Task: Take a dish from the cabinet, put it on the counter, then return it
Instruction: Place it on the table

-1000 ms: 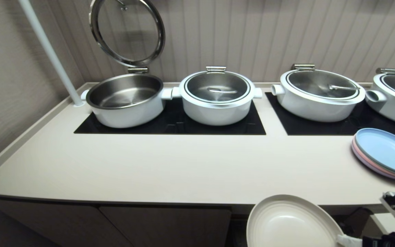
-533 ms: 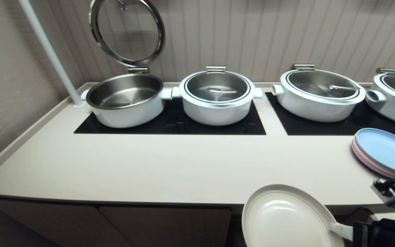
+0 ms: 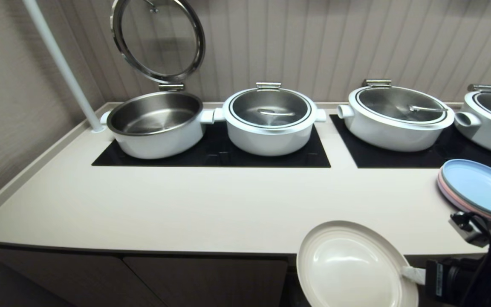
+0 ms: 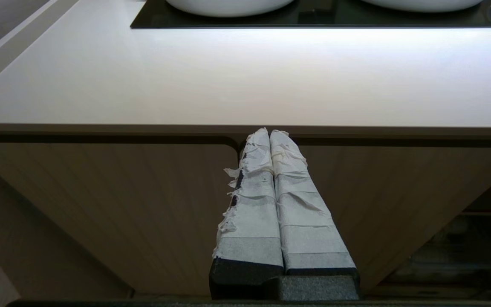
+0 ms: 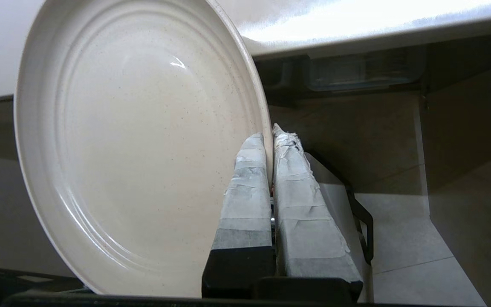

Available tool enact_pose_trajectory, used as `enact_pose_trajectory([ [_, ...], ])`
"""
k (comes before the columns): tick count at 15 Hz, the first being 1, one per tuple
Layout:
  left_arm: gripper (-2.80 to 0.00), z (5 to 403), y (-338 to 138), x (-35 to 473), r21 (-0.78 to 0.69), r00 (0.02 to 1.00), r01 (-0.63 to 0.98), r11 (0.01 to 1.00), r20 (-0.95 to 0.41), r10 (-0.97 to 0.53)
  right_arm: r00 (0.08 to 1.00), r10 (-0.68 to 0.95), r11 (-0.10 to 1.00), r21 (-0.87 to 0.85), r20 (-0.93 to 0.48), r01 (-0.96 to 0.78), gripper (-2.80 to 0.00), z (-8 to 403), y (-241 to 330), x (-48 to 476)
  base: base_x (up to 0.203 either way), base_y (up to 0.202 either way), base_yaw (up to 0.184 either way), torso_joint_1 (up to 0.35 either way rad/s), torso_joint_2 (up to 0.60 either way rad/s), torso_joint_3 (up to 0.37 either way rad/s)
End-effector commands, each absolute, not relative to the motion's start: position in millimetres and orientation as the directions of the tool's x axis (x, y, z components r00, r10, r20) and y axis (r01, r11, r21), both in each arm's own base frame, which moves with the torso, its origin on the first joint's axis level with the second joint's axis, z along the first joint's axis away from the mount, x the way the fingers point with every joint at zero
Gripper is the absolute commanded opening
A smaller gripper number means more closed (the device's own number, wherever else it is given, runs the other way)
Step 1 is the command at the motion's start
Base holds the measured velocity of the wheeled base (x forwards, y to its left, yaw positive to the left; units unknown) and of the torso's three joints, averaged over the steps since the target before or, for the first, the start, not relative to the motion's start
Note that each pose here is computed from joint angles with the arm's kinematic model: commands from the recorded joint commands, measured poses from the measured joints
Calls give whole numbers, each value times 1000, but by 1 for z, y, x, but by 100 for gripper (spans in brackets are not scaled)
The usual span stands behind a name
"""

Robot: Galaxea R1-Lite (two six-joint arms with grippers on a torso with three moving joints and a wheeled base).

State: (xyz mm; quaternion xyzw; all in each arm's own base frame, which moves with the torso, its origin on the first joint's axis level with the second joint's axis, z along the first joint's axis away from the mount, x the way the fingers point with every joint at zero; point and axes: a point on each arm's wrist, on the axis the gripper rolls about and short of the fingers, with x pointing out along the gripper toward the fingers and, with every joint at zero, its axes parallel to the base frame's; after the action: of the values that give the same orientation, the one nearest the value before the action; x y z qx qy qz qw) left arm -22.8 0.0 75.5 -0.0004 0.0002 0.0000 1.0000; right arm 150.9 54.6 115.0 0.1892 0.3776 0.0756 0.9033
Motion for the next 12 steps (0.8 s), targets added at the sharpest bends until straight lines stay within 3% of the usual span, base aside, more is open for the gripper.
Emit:
enact_pose_trajectory([
  [1, -280, 75, 0, -23, -2, 1000, 0, 1000, 0, 0, 698, 271, 916, 401, -663, 26, -280, 115, 57, 161, 0, 0, 0, 0, 0, 0],
  [12, -280, 75, 0, -23, -2, 1000, 0, 1000, 0, 0, 727, 181, 903, 405, -662, 144, -280, 123, 49, 232, 0, 0, 0, 0, 0, 0],
])
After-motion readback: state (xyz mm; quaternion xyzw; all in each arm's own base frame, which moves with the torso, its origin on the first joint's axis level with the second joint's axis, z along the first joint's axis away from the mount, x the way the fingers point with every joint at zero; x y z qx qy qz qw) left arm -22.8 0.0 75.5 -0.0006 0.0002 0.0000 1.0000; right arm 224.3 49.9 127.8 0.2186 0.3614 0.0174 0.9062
